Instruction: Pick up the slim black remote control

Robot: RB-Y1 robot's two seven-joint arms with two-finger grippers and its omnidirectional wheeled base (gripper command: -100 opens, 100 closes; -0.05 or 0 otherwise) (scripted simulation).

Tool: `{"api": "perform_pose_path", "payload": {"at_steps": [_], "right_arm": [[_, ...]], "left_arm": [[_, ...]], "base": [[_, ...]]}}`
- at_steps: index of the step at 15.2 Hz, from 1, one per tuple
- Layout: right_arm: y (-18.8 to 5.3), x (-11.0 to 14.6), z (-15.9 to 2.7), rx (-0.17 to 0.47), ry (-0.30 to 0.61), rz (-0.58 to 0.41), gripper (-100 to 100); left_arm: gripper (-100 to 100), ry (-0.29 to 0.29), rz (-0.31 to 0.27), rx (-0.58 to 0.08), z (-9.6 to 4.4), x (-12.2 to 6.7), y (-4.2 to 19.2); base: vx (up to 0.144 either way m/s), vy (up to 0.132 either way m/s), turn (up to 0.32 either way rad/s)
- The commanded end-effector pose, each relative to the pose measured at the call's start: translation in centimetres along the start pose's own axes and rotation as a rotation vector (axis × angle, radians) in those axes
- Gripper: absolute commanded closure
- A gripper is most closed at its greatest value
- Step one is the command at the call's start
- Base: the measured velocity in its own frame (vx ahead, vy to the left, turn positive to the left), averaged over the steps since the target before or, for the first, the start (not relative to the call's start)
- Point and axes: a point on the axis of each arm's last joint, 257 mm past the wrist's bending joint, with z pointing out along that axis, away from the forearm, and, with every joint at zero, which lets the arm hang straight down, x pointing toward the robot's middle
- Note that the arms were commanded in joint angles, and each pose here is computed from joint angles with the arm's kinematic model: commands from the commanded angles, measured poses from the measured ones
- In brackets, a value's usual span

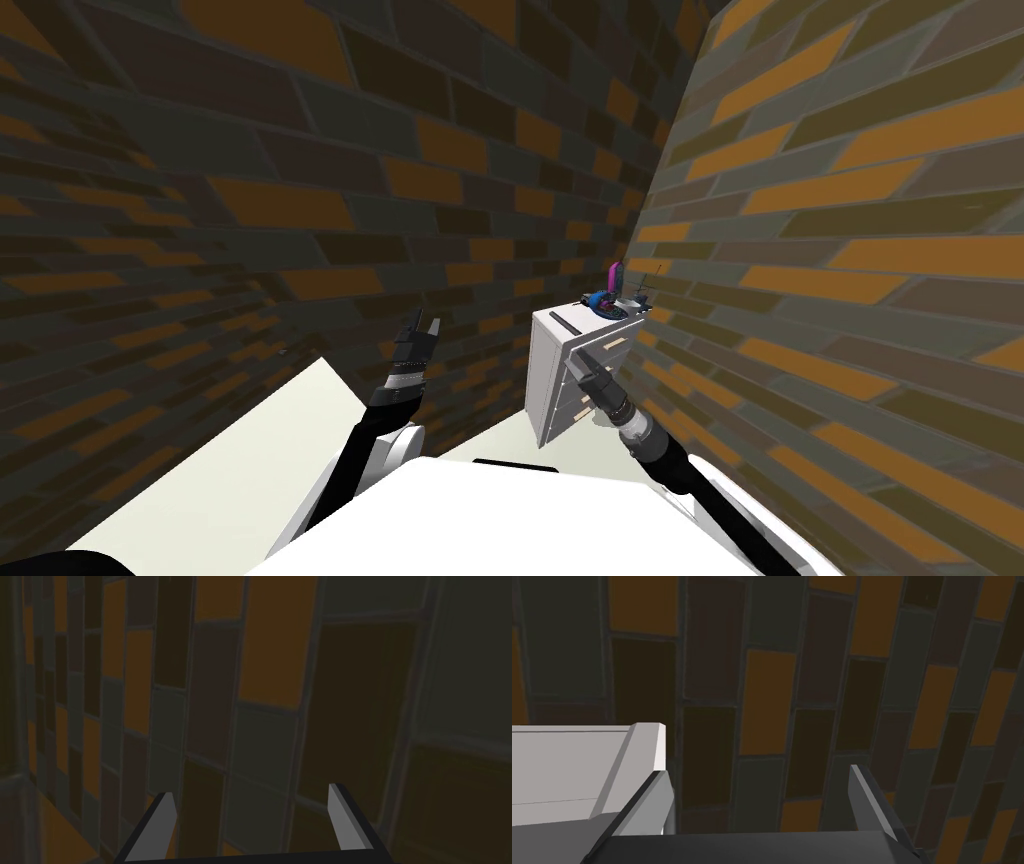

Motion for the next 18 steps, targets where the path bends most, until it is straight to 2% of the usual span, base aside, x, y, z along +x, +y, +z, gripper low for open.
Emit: {"api": "perform_pose_path", "payload": {"at_steps": [1,2,5,6,9,10,14,15,18], "right_arm": [[-0.4,0.2,-0.4,0.022,0.031,-0.012,-100],[-1.1,0.9,-0.9,0.043,0.056,0.015,-100],[-1.5,1.0,-1.5,0.077,0.101,-0.012,-100],[-2.3,1.6,-2.1,0.099,0.123,0.016,-100],[-2.7,1.6,-2.8,0.135,0.169,-0.013,-100],[-3.4,2.2,-3.5,0.157,0.187,0.017,-100],[-3.8,2.0,-4.3,0.198,0.236,-0.015,-100],[-4.6,2.5,-5.2,0.228,0.259,0.012,-100],[-4.9,2.3,-6.0,0.264,0.301,-0.016,-100]], "left_arm": [[0,0.0,0.0,0.0,0.0,0.0,0.0],[0,0.0,0.0,0.0,0.0,0.0,0.0],[0,0.0,0.0,0.0,0.0,0.0,0.0],[0,0.0,0.0,0.0,0.0,0.0,0.0],[0,0.0,0.0,0.0,0.0,0.0,0.0],[0,0.0,0.0,0.0,0.0,0.0,0.0],[0,0.0,0.0,0.0,0.0,0.0,0.0],[0,0.0,0.0,0.0,0.0,0.0,0.0],[0,0.0,0.0,0.0,0.0,0.0,0.0]], "base": [[-0.017,-0.011,0.004],[-0.026,-0.012,0.083],[-0.032,-0.013,0.047],[-0.031,-0.007,0.088],[-0.029,-0.013,0.057],[-0.033,-0.012,0.08],[-0.023,-0.012,0.039],[-0.018,-0.005,0.114],[-0.027,-0.012,0.054]]}}
